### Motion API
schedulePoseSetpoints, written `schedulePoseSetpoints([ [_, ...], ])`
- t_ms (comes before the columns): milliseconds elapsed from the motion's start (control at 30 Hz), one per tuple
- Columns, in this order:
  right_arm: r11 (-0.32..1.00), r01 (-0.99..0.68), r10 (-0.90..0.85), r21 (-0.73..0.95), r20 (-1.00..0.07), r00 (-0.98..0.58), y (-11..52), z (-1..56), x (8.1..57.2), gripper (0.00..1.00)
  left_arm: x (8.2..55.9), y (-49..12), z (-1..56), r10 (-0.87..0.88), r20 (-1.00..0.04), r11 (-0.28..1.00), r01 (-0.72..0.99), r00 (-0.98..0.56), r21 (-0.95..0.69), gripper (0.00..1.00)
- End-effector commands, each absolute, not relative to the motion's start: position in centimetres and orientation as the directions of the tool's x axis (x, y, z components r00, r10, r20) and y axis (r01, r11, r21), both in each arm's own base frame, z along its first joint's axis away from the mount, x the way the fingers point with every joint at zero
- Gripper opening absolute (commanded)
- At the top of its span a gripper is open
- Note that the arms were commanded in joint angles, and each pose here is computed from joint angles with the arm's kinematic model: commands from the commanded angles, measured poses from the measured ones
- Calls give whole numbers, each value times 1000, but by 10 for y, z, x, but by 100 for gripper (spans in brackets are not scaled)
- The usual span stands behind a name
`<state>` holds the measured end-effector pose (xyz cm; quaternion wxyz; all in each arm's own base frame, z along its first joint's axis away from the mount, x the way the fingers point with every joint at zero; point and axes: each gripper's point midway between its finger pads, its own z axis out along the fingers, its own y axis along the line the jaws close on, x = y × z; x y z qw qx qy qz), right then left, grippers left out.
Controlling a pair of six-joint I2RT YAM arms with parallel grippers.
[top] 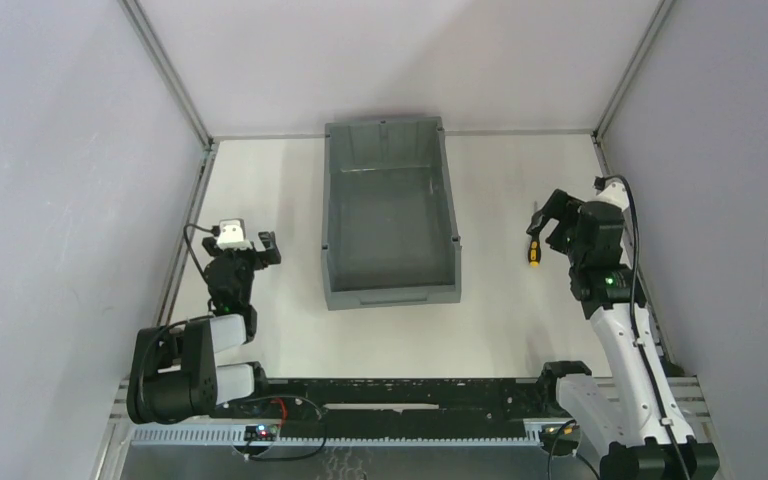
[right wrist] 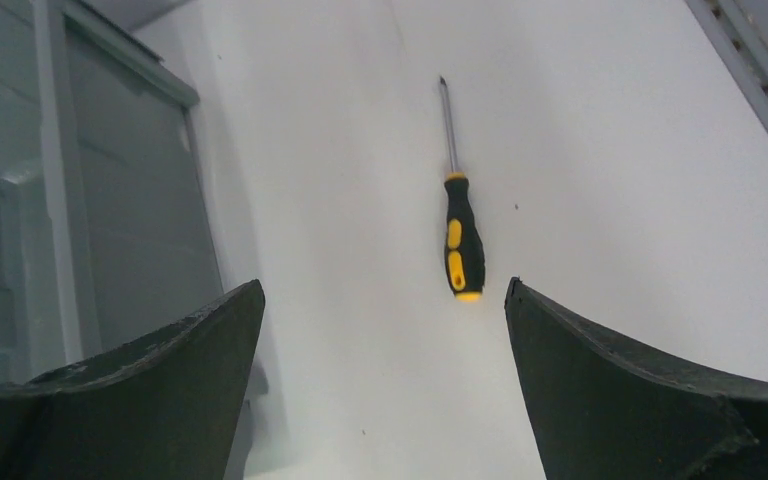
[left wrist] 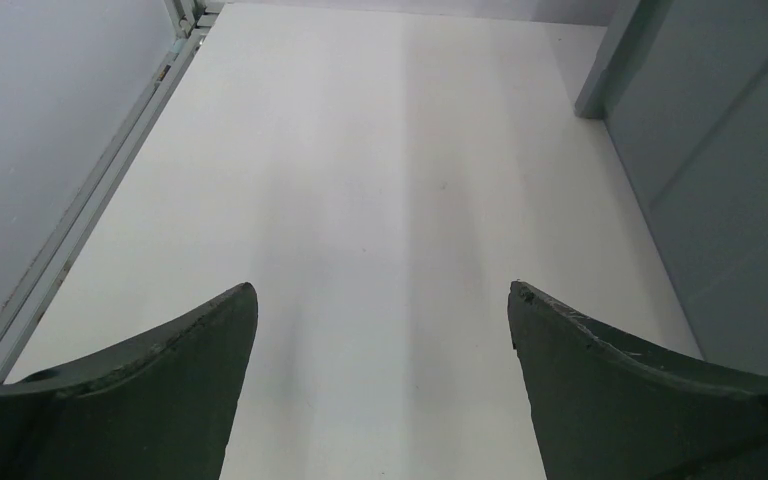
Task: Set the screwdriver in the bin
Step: Pick up the screwdriver from the center of the board.
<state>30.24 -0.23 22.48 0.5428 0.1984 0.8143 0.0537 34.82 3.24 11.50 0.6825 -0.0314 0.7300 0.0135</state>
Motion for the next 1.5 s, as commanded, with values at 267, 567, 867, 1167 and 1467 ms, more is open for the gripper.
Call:
schedulePoseSetpoints([
  [267, 957, 139, 290, 255, -842, -455, 14, 228, 277, 100, 352, 32, 138, -13, -1000, 999, -49, 23, -14, 100],
  [567, 956, 133, 292, 262, -805, -516, 20, 219, 272, 100, 352, 32, 138, -12, -1000, 999, -49, 22, -14, 100],
  [867, 971, 192, 237, 146, -714, -659, 6, 204, 270, 93, 352, 32, 137, -13, -1000, 999, -50, 21, -14, 100],
  [1167, 986, 156, 159, 63, -651, -742, 3, 186, 281, 96, 352, 32, 137, -14, -1000, 999, -48, 21, -15, 100],
  [1467, 993, 117, 107, 21, -583, -805, 1, 159, 300, 96, 352, 32, 138, -14, -1000, 999, -48, 23, -15, 100],
])
